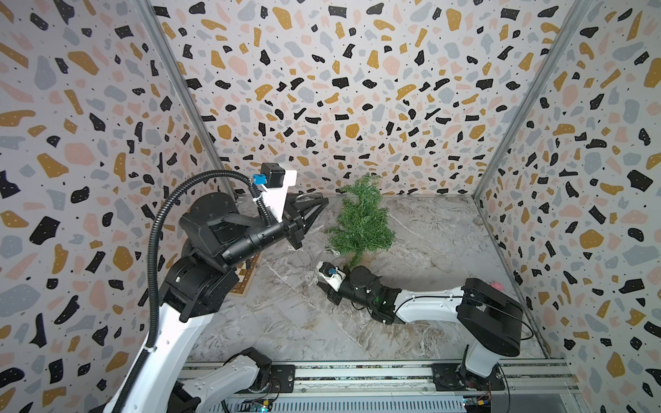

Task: Wrap string light around the christmas tree
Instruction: Pick up the light string from the center of the board, then wrap the light string around the Christmas tree.

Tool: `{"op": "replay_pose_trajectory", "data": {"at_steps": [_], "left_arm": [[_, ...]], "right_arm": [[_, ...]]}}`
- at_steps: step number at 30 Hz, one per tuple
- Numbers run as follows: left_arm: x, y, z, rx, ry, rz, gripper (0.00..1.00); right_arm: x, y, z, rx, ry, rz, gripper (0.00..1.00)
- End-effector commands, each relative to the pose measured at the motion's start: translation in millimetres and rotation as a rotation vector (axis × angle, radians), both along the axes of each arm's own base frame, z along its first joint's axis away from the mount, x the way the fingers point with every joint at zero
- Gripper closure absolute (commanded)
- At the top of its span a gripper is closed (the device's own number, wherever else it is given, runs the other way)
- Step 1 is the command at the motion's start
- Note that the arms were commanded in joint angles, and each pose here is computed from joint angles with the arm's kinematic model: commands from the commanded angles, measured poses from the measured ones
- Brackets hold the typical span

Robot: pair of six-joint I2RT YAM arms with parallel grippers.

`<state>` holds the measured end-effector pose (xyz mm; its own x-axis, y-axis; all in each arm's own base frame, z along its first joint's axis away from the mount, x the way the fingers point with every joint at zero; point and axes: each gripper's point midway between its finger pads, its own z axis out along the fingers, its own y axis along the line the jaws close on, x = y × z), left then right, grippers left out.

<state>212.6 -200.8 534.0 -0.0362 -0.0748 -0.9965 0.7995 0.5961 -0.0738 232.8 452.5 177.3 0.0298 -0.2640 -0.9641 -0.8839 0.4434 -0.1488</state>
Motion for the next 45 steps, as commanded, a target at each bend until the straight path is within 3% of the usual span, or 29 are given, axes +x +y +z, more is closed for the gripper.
{"op": "replay_pose_trajectory", "data": {"at_steps": [1, 3, 9, 12, 15, 24, 35, 45], "left_arm": [[-4, 17, 21, -0.004, -0.083, 0.078, 1.00], [3, 31, 23, 0.015, -0.106, 0.177, 1.00], [34, 96, 21, 0.108, -0.153, 0.604, 1.00], [40, 133, 27, 0.118, -0.182, 0.822, 1.00], [38, 151, 37, 0.086, -0.222, 0.923, 1.00], [45, 144, 51, 0.062, -0.242, 0.906, 1.00], [61, 141, 58, 0.100, -0.261, 0.939, 1.00], [78, 152, 42, 0.099, -0.213, 0.992, 1.00]], "right_arm": [[8, -1, 33, 0.043, -0.043, -0.034, 0.93], [12, -7, 46, 0.023, -0.071, -0.047, 1.00], [43, -60, 82, -0.045, -0.095, -0.134, 1.00], [44, -85, 118, -0.028, -0.114, -0.129, 1.00], [34, -95, 164, -0.008, -0.138, -0.077, 1.00], [34, -114, 266, -0.001, -0.291, -0.111, 1.00], [37, -99, 374, 0.135, -0.447, -0.045, 1.00], [35, -41, 374, 0.148, -0.415, 0.203, 1.00]]}}
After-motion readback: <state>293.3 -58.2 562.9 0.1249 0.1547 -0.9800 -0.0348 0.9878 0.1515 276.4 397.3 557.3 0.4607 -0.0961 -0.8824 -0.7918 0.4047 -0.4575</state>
